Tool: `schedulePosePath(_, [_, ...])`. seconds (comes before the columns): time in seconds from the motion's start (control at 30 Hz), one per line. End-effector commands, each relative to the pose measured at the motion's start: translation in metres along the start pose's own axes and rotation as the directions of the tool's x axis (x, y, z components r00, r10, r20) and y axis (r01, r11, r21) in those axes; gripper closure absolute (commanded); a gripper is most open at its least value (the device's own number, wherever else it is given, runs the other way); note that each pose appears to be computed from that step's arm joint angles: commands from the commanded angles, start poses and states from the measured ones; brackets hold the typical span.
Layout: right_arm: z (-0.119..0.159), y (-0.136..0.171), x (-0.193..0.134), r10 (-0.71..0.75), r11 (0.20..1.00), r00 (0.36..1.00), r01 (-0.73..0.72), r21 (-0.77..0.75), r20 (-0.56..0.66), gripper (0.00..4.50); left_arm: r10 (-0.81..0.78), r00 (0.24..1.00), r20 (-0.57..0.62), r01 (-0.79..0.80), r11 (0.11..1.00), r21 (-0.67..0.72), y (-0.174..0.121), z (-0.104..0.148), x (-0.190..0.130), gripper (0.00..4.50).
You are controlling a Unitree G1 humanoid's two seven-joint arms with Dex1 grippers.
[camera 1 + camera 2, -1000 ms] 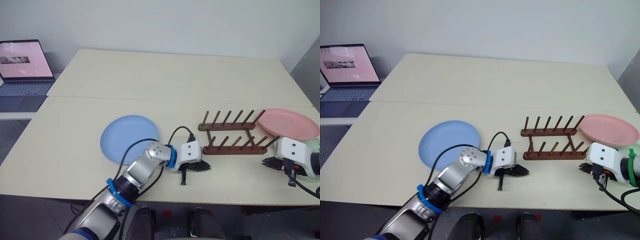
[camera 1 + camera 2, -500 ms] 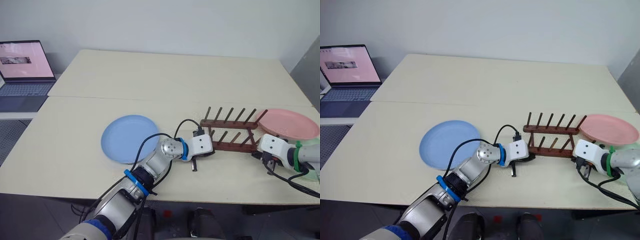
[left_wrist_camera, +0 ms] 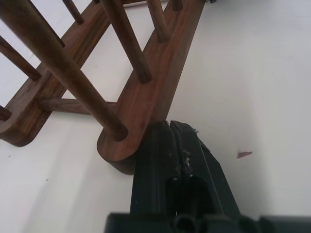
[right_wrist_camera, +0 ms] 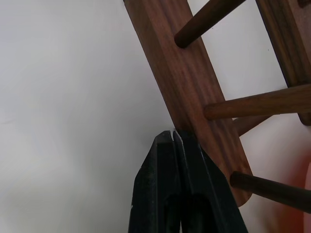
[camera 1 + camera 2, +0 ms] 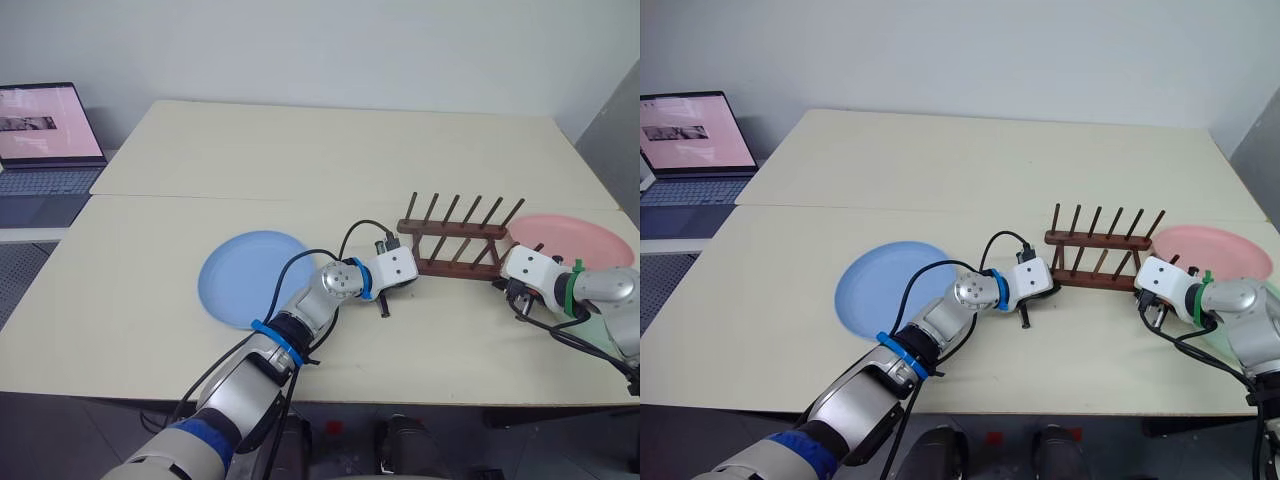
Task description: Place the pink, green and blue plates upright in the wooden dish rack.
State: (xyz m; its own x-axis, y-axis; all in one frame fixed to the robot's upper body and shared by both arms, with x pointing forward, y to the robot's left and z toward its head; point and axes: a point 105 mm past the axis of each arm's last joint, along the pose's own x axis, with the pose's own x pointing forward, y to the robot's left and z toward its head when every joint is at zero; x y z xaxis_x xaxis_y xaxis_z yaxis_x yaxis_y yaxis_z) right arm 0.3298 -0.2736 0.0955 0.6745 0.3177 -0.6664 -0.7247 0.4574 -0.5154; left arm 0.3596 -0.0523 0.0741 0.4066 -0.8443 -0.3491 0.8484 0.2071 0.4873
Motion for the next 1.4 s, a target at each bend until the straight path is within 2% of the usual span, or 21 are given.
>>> schedulePosePath(0.03, [0.008,-0.01,-0.001,-0.04,0.999,0.999,0.041,-0.026,0.019,4.45,0.056,0.998,-0.01,-0.056,0.998,0.003,0.013,-0.001,-0.001,4.5])
schedulePosePath(0.37, [0.017,-0.012,-0.002,-0.043,0.997,0.998,0.046,-0.059,0.041,4.45,0.078,0.997,0.01,-0.078,0.997,0.0,0.024,0.003,-0.002,4.5])
schedulePosePath(0.5, [0.034,-0.007,-0.022,0.007,0.998,0.995,-0.001,-0.064,0.096,4.45,0.021,0.992,0.124,-0.017,0.999,-0.031,0.024,0.013,-0.032,4.5])
schedulePosePath(0.53, [0.039,-0.007,-0.029,0.009,0.998,0.994,-0.002,-0.064,0.109,4.49,0.018,0.988,0.151,-0.007,0.997,-0.075,0.026,0.016,-0.044,4.32])
schedulePosePath(0.63, [0.052,-0.001,-0.05,0.043,0.998,0.989,-0.035,-0.059,0.142,3.92,0.0,0.976,0.216,0.027,0.992,-0.124,0.026,0.027,-0.081,3.69])
schedulePosePath(0.7, [0.059,0.004,-0.067,0.077,0.996,0.985,-0.07,-0.05,0.156,3.29,-0.066,0.957,0.284,0.102,0.988,-0.113,0.019,0.041,-0.108,3.13])
schedulePosePath(0.8, [0.066,0.003,-0.088,0.084,0.996,0.984,-0.076,-0.051,0.16,2.23,-0.127,0.94,0.318,0.166,0.981,-0.1,0.014,0.053,-0.14,2.36])
schedulePosePath(1.0, [0.059,-0.022,-0.117,0.001,0.998,0.997,0.004,-0.058,0.075,0.07,-0.085,0.917,0.389,0.118,0.991,-0.063,0.028,0.088,-0.171,0.68])
schedulePosePath(1.07, [0.044,-0.033,-0.116,-0.047,0.998,0.999,0.047,-0.05,-0.002,0.0,-0.114,0.905,0.409,0.136,0.99,-0.026,0.027,0.1,-0.177,0.16])
schedulePosePath(1.17, [0.031,-0.042,-0.108,-0.077,0.997,0.996,0.075,-0.035,-0.048,0.0,-0.173,0.891,0.421,0.187,0.982,0.007,0.022,0.111,-0.179,0.16])
schedulePosePath(1.3, [0.009,-0.053,-0.093,-0.081,0.997,0.987,0.077,-0.032,-0.137,0.0,-0.21,0.904,0.374,0.192,0.978,0.085,0.02,0.109,-0.175,0.16])
schedulePosePath(1.4, [-0.001,-0.057,-0.08,-0.065,0.998,0.987,0.067,0.013,-0.149,0.0,-0.205,0.904,0.376,0.181,0.979,0.098,0.02,0.11,-0.171,0.16])
